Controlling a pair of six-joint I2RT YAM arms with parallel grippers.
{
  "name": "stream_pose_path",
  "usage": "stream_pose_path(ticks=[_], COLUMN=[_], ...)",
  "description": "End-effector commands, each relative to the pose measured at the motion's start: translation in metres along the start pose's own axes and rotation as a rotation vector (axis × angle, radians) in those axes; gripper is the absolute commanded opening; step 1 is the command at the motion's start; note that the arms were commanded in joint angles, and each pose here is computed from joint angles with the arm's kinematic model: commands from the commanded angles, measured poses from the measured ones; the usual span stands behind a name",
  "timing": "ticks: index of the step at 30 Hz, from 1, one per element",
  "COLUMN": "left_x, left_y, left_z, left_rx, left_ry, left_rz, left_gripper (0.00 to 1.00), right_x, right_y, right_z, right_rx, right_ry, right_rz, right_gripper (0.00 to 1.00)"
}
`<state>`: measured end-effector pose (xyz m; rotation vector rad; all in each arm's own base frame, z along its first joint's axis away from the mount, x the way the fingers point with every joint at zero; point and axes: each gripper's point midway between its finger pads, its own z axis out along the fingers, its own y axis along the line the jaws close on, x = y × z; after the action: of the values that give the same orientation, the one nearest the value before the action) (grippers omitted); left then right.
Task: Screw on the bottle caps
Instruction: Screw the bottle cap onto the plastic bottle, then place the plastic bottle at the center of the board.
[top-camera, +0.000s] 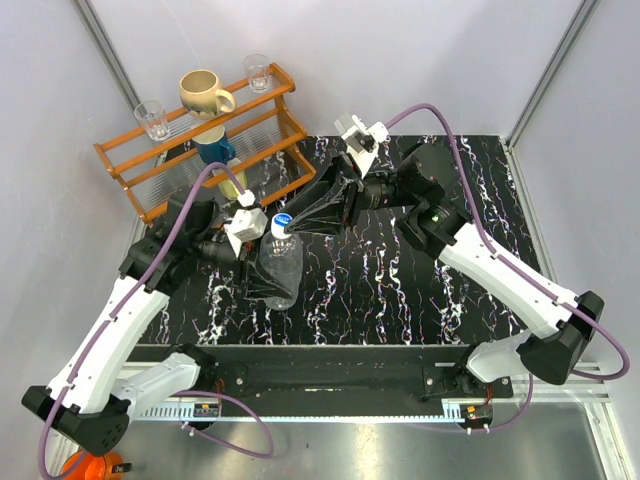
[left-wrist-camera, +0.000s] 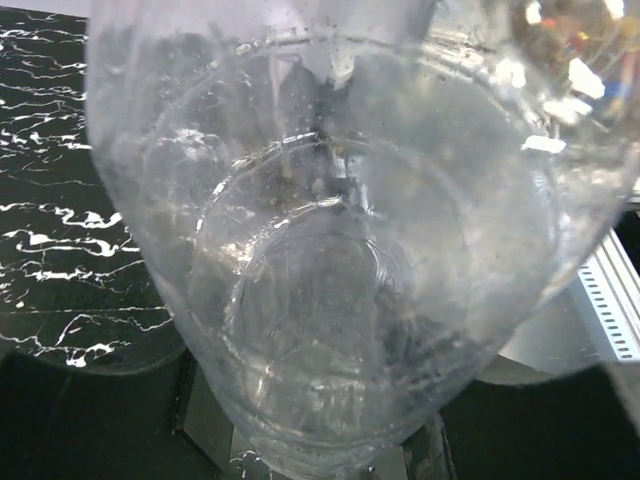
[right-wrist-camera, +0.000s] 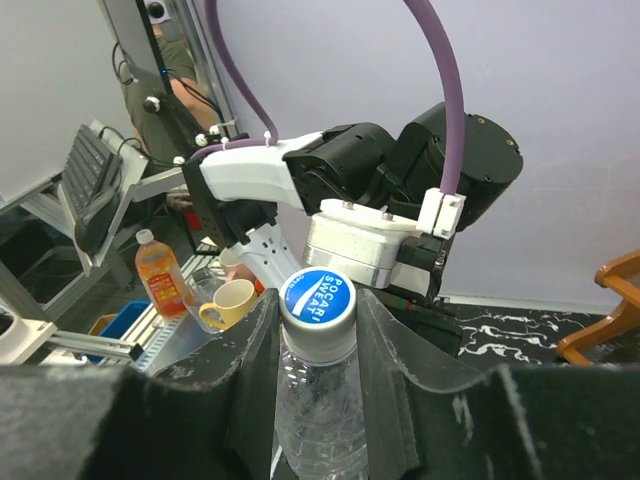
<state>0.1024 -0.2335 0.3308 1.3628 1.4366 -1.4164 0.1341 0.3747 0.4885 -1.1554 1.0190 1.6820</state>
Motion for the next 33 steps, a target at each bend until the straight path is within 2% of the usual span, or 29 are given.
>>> stream_pose_path(ticks=[1,4,7,8,11,16,20,23,29,33], left_x=[-0.005,-0.005,-0.002,-0.001,0.002,0.004,0.006,0.008,0.008,0.009], left_y=[0.03,0.041,0.061,0.074,0.094,0.11,0.12,0.126,0.138,0.14], left_z=[-0.004,-0.007,-0.012,-0.018,-0.028,-0.039,-0.048,-0.053,-0.067,-0.07], left_rx=[-0.154,-0.221,-0.333,-0.41,-0.535,-0.636,-0.716,-0.758,-0.861,-0.884], left_ry=[0.019,0.028,0.041,0.051,0.072,0.086,0.099,0.107,0.117,0.122], left_rz=[0.014,0.014,0.015,0.021,0.022,0.021,0.026,0.027,0.028,0.025], left_gripper=[0.0,0.0,0.0,0.0,0.0,0.0,0.0,0.0,0.0,0.0], right_x=[0.009,0.014,0.019,0.024,0.035,0.049,0.054,0.053,0.062,0.066], right_y=[0.008,-0.002,-0.018,-0.033,-0.055,-0.077,-0.096,-0.099,-0.106,-0.111], right_z=[0.01,0.01,0.008,0.004,-0.007,-0.033,-0.072,-0.098,-0.132,-0.135], right_rx=[0.006,0.068,0.189,0.284,0.463,0.721,0.984,1.117,1.301,1.332], right_ry=[0.039,0.051,0.059,0.064,0.082,0.084,0.041,-0.012,-0.064,-0.092], right_rz=[0.025,0.053,0.077,0.107,0.153,0.195,0.226,0.237,0.272,0.301], right_gripper=[0.24,0.17,0.04,0.0,0.0,0.0,0.0,0.0,0.0,0.0])
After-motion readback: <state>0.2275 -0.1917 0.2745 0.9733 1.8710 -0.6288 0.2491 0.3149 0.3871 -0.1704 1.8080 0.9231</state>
